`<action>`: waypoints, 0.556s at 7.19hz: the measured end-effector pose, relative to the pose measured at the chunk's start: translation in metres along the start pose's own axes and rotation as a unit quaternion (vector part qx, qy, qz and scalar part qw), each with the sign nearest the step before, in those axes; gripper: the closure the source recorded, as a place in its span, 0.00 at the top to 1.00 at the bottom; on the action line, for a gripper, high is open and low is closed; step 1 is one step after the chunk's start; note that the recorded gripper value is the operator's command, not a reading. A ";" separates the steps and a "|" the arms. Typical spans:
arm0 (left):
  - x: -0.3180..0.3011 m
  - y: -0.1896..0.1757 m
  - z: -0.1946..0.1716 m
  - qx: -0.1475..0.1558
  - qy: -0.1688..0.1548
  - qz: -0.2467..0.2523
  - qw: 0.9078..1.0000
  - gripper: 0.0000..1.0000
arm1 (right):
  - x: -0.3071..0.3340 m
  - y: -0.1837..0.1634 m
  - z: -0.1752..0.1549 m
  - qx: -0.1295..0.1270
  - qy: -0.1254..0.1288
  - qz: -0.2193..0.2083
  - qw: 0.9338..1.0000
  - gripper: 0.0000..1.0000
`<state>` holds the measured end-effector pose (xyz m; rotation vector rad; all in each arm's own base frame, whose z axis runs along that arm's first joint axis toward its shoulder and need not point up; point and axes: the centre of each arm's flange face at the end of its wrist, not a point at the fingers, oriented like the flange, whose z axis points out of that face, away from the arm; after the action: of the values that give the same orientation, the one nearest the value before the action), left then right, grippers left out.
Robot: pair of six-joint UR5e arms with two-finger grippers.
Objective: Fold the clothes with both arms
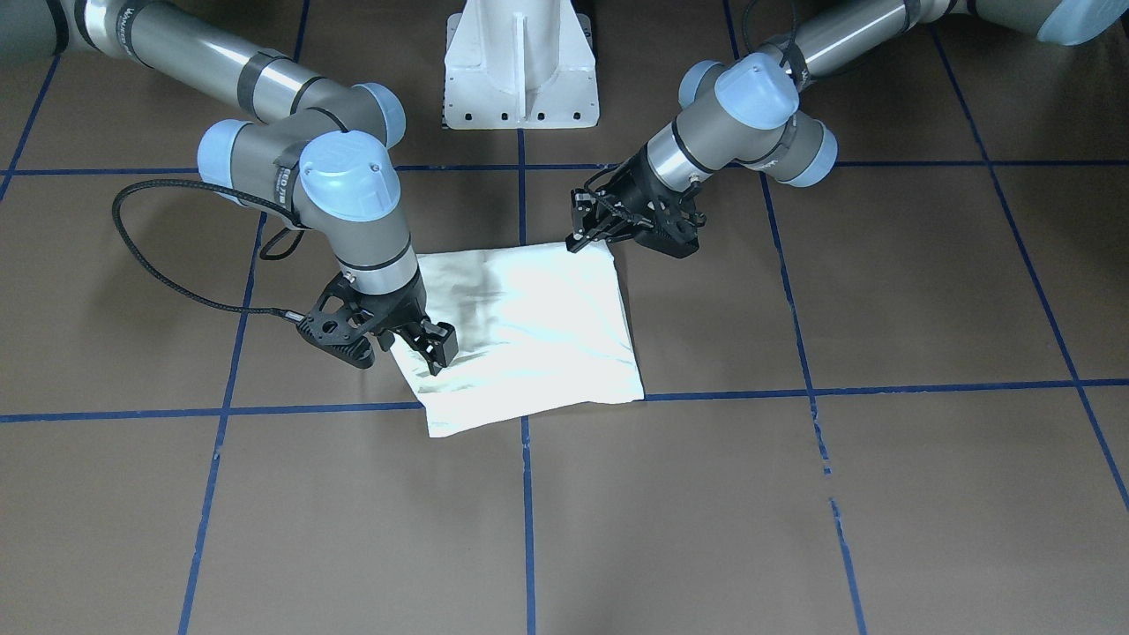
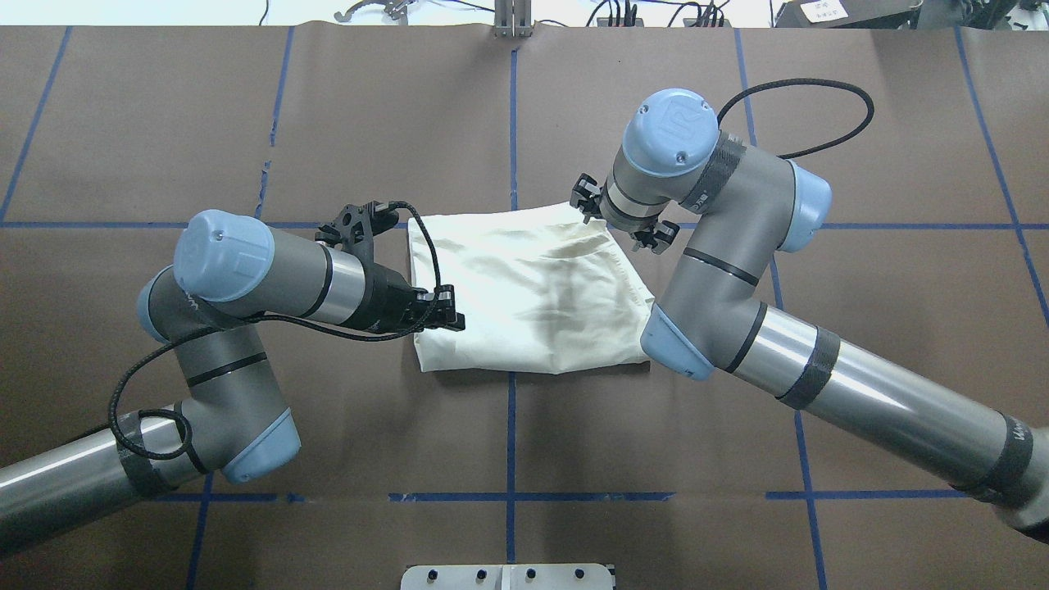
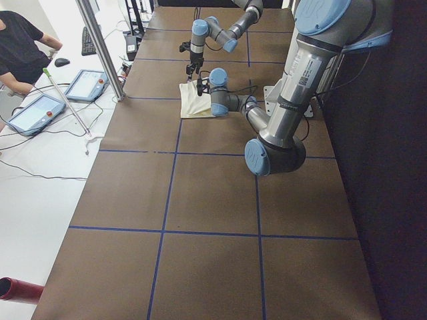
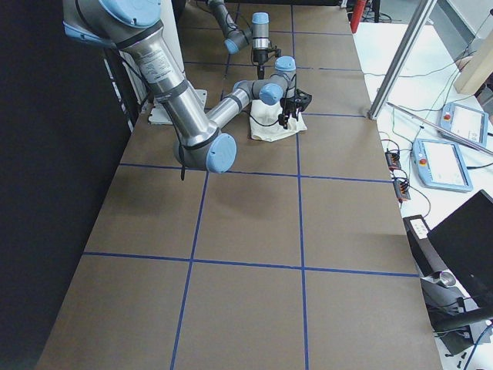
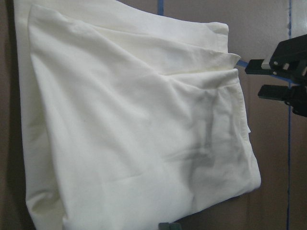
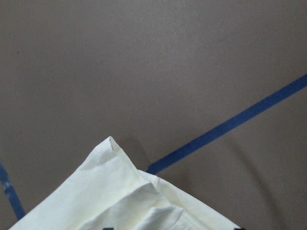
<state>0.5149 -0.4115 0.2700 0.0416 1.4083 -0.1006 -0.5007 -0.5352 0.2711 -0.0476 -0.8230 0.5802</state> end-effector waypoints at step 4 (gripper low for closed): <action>-0.049 0.007 0.024 0.012 -0.046 0.005 0.999 0.00 | 0.011 -0.014 -0.020 -0.018 -0.011 -0.004 1.000 1.00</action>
<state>0.5317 -0.4045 0.3225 0.0629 1.3155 -0.1087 -0.4737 -0.5377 0.2683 -0.0709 -0.8551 0.5602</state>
